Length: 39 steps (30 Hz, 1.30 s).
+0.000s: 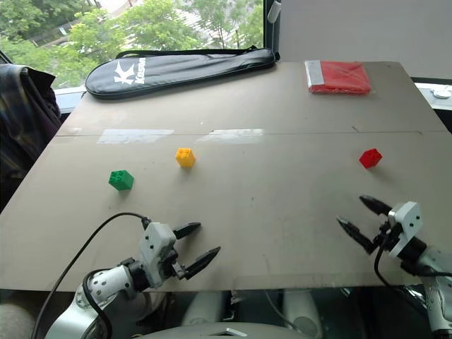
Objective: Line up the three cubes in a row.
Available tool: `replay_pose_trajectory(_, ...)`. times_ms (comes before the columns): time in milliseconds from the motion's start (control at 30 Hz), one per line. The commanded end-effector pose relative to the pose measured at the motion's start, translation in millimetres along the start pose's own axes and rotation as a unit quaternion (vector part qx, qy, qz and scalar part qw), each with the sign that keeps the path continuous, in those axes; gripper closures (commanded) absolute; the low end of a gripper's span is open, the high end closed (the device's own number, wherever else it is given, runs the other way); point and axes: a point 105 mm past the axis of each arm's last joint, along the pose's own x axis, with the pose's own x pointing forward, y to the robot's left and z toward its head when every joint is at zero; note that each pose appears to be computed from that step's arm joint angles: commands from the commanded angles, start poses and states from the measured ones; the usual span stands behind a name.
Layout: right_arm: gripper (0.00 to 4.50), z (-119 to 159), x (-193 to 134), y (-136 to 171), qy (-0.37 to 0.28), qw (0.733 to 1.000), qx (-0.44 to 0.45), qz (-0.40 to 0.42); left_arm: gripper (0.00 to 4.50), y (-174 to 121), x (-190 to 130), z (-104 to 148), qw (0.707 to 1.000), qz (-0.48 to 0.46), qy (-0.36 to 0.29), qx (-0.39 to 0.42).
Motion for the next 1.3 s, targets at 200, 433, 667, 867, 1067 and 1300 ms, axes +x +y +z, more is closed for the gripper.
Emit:
replay_pose_trajectory(200, 0.0, 28.3, 20.4, -81.8, 0.057, 0.982, -0.005, -0.179, 0.04, -10.4, 17.2, 70.9, 0.991, -0.108, -0.055, 0.053)
replay_pose_trajectory(433, 0.0, 30.2, 48.9, -100.8, 0.067, 0.978, 0.068, -0.186, 0.04, -7.6, 20.2, 101.2, 0.982, -0.159, -0.049, 0.088)
replay_pose_trajectory(667, 0.0, 25.9, 64.0, -103.2, 0.078, 0.981, 0.088, -0.154, 0.04, -7.0, 21.0, 111.8, 0.978, -0.173, -0.052, 0.102)
replay_pose_trajectory(867, 1.07, 22.3, 73.2, -100.9, 0.084, 0.985, 0.078, -0.13, 0.0, -9.8, 21.2, 112.3, 0.977, -0.172, -0.056, 0.109)
replay_pose_trajectory(1067, 3.24, 24.7, 76.8, -93.9, 0.071, 0.987, 0.068, -0.127, 0.0, -11.6, 21.6, 117.9, 0.977, -0.173, -0.06, 0.113)
replay_pose_trajectory(1300, 3.24, 30.6, 75.7, -37.2, 0.048, 0.988, 0.052, -0.137, 0.0, -6.1, 23.0, 118.7, 0.976, -0.173, -0.054, 0.118)
